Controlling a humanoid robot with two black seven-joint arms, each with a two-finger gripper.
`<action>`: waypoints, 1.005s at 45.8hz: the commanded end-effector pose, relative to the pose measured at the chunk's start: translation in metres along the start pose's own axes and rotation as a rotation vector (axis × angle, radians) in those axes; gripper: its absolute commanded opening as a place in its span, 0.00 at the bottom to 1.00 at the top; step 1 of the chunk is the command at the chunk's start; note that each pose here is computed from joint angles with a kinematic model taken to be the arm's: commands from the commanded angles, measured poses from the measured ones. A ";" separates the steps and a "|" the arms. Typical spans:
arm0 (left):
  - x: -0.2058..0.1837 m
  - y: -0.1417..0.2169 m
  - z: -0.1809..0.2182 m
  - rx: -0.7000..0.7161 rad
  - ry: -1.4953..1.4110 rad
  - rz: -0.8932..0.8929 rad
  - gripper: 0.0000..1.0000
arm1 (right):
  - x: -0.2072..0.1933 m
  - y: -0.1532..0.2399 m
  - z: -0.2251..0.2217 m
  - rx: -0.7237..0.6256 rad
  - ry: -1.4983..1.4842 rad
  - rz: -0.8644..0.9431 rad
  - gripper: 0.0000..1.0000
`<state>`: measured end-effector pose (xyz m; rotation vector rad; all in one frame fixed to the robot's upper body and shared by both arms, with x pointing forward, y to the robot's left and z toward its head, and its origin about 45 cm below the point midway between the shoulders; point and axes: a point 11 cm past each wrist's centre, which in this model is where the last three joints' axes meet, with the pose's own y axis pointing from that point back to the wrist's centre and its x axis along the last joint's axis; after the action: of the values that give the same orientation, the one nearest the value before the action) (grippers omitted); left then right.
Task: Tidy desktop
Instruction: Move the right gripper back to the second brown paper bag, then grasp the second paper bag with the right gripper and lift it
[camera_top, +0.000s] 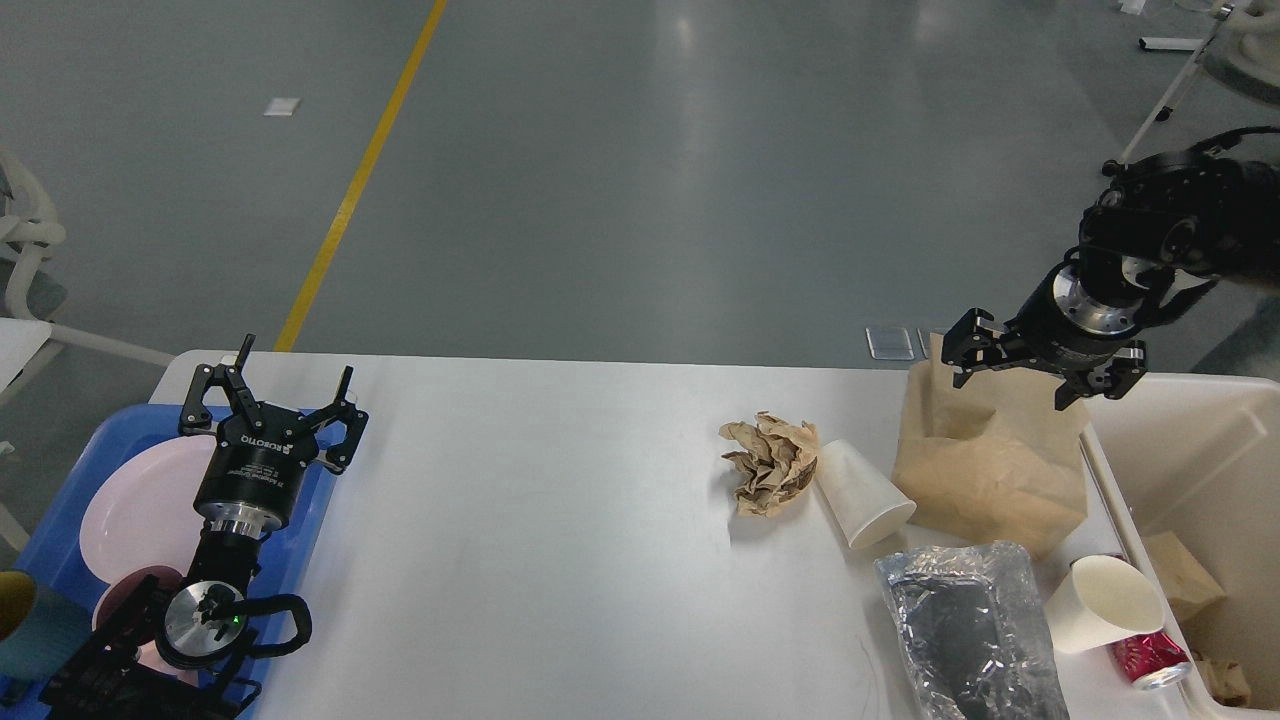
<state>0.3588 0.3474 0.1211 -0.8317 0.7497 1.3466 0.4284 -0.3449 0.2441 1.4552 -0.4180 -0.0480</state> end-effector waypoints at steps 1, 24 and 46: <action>0.000 0.000 0.000 -0.001 0.000 0.000 0.96 | -0.005 -0.035 0.003 -0.013 -0.023 0.047 1.00; 0.000 0.000 0.000 -0.001 0.000 0.000 0.96 | -0.055 -0.129 0.010 -0.078 -0.010 0.215 1.00; 0.000 0.000 0.000 -0.001 0.000 0.000 0.96 | -0.075 -0.151 0.013 -0.083 -0.022 0.245 0.48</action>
<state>0.3588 0.3475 0.1211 -0.8323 0.7491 1.3470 0.3902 -0.3559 0.0829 1.3134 -0.6038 0.1216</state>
